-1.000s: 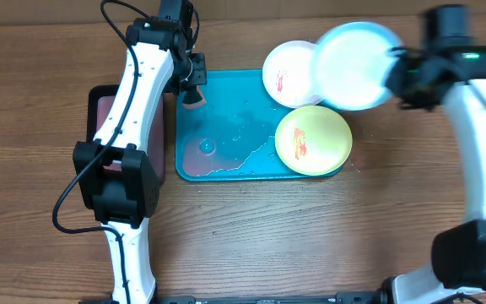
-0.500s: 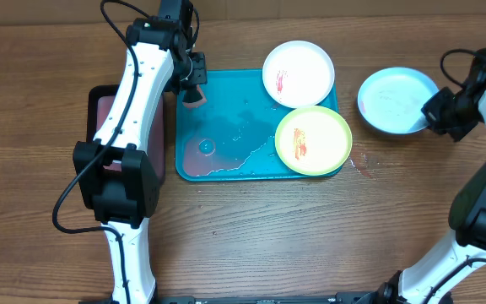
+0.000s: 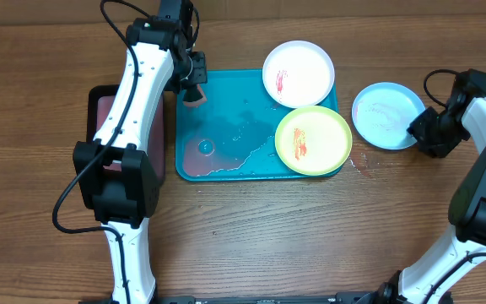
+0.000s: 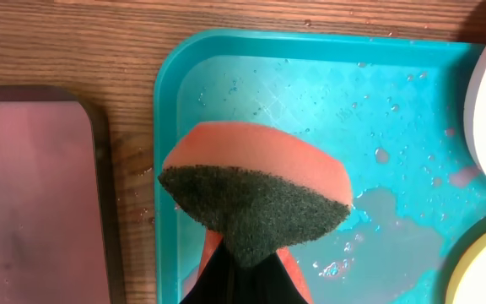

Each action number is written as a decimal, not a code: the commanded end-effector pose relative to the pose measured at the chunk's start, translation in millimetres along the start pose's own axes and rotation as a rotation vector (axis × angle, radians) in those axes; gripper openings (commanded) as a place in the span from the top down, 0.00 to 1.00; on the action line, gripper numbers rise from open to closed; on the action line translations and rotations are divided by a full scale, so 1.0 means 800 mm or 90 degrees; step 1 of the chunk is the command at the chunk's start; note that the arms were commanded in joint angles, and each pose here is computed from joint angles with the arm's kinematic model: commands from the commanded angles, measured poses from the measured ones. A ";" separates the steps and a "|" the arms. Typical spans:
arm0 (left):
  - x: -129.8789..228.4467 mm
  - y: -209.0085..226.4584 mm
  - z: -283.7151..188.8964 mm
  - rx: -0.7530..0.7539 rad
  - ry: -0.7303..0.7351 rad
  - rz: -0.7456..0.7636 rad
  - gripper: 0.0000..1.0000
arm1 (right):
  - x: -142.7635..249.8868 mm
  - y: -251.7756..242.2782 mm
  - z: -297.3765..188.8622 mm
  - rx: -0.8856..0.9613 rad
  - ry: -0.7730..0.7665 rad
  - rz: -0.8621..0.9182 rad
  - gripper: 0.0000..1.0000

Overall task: Clean dirty plates on tray and stack at the side
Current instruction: 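Carry the white plate right and set it on the table, then grip the yellow plate rim with the right gripper and drag it left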

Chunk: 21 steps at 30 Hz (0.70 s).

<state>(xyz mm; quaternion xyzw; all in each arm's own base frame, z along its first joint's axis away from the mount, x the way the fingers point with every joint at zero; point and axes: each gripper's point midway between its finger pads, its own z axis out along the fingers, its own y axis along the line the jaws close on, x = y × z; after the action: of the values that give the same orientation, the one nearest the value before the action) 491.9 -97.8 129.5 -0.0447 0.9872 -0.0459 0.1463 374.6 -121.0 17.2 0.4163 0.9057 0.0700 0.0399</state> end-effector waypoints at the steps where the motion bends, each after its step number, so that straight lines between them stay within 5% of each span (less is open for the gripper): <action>1: -0.004 0.004 -0.005 -0.004 -0.010 -0.011 0.96 | 0.006 0.010 -0.015 -0.012 0.021 -0.008 0.45; 8: -0.005 0.004 -0.005 -0.004 -0.011 -0.011 0.96 | 0.042 0.084 -0.071 -0.163 0.062 -0.188 0.44; 21: -0.005 0.004 -0.005 -0.004 -0.011 -0.010 0.96 | 0.136 0.153 -0.023 -0.153 0.087 -0.391 0.48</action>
<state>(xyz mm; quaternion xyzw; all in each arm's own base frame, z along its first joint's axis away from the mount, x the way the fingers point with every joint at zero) 492.7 -98.0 129.8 -0.0447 0.9869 -0.0463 0.1479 397.3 28.4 52.1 0.1401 0.9705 0.1924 0.0373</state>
